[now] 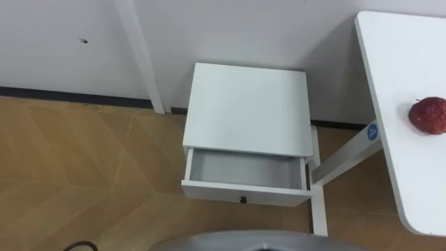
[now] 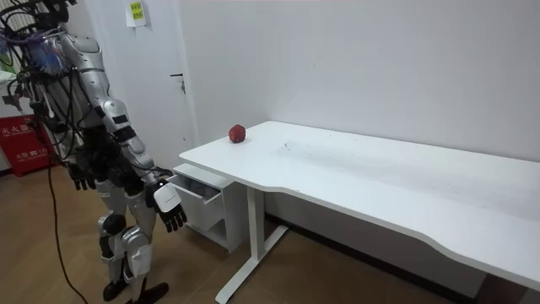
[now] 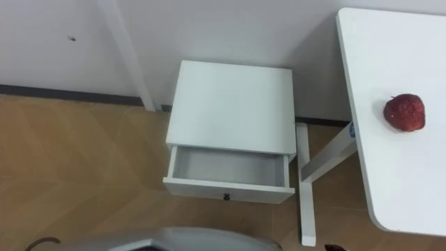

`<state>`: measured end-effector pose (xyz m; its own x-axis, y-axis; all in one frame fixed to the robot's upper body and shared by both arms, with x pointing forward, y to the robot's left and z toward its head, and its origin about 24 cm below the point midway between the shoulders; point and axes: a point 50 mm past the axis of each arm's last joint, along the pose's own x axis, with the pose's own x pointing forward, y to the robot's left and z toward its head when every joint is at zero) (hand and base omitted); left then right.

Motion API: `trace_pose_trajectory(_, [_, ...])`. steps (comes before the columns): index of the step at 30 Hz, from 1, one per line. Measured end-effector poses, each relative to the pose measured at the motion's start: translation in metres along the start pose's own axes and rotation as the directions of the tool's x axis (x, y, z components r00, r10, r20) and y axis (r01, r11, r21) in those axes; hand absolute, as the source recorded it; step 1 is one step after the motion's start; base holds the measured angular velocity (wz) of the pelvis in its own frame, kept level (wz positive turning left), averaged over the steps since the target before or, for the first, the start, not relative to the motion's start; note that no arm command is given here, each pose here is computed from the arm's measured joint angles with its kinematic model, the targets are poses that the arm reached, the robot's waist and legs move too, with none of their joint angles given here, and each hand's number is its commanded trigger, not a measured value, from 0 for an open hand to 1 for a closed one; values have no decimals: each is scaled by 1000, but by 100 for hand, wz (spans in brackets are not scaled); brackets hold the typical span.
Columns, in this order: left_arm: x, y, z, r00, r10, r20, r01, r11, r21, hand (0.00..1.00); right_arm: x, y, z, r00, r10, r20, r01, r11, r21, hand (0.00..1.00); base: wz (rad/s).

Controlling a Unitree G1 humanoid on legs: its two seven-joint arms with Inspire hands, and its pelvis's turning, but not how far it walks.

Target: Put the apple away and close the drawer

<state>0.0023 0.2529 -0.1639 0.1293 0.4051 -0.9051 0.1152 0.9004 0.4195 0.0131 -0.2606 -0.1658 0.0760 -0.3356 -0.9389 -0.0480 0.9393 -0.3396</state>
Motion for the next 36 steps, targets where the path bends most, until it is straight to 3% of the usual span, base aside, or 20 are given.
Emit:
trace_pose_trajectory(7, [0,1,2,1000,5,18,-5,1000,-12,0,0,0,2,1000,-4,15,4,1000,27,0,-2])
trace_pose_trajectory(11, [1,3,8,999,14,30,-13,1000,-26,0,0,-2,3,1000,-17,13,13,971,237,0,-7])
trace_pose_trajectory(14, [1,3,3,1000,16,14,-15,999,-42,0,0,-4,2,1000,-19,1,16,871,491,0,-8])
trace_pose_trajectory(16, [1,4,4,999,23,22,-22,998,-52,0,0,-6,1,1000,-22,-16,27,767,641,0,-5])
trace_pose_trajectory(19, [1,8,-4,999,46,4,-45,994,-102,0,0,-13,-1,999,-31,-38,49,526,849,0,-16])
trace_pose_trajectory(21, [0,12,-9,998,66,-12,-67,988,-137,0,0,-22,0,998,-53,-24,37,246,968,0,-12])
trace_pose_trajectory(22, [0,12,-12,998,67,-17,-68,988,-138,0,0,-24,-1,998,-61,-25,35,171,985,0,0])
trace_pose_trajectory(24, [-1,13,-15,997,72,-18,-74,987,-144,0,-1,-36,-3,994,-99,-37,28,-93,995,0,-5])
trace_pose_trajectory(26, [-1,16,-16,996,87,-18,-89,983,-163,0,-2,-42,-3,992,-120,-46,18,-222,975,0,-11])
trace_pose_trajectory(30, [0,23,-12,994,113,-1,-112,979,-169,0,-3,-46,-11,988,-120,-99,45,-388,920,0,-11])
trace_pose_trajectory(36, [1,28,-11,992,125,2,-123,976,-180,0,-4,-58,-2,987,-110,-120,41,-548,836,0,-15])
